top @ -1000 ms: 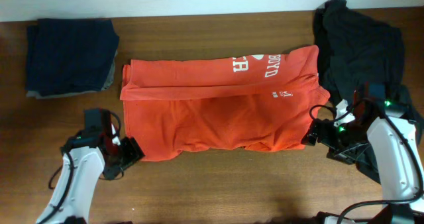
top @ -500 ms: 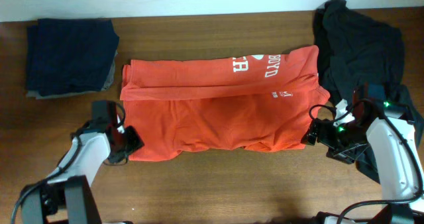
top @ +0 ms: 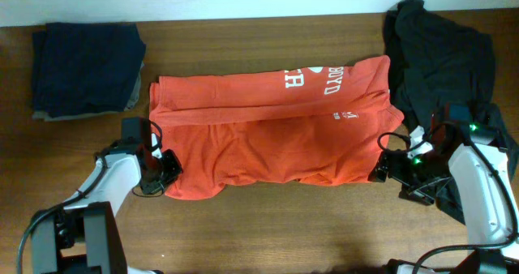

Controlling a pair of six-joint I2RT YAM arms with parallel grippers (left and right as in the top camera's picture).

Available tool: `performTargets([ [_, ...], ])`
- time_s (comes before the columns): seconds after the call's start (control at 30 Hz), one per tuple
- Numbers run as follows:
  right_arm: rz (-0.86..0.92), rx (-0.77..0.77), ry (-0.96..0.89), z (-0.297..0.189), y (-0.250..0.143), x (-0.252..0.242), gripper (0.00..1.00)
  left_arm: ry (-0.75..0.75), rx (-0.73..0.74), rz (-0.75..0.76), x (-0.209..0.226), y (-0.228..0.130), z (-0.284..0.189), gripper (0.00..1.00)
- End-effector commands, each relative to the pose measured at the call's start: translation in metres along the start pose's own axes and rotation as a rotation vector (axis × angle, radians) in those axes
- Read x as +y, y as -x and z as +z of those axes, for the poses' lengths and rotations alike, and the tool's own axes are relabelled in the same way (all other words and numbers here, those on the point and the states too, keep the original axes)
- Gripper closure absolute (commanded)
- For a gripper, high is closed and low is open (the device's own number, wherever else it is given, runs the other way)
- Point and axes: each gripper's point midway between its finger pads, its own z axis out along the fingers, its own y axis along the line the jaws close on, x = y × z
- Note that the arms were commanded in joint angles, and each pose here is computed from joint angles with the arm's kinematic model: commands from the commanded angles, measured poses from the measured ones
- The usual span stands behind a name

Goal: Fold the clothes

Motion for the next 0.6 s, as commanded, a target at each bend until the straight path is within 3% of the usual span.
performTargets([
  [0.0, -0.002, 0.016, 0.007, -0.001, -0.008, 0.002, 0.16, 0.078, 0.119, -0.001, 0.017, -0.026, 0.013, 0.99],
  [0.2, 0.030, 0.049, 0.005, 0.027, -0.017, -0.009, 0.20, 0.041, -0.009, 0.029, -0.006, 0.021, -0.013, 0.99],
  [0.57, 0.049, -0.095, 0.090, 0.067, 0.012, -0.008, 0.41, 0.039, -0.051, 0.035, -0.009, 0.032, -0.015, 0.99],
])
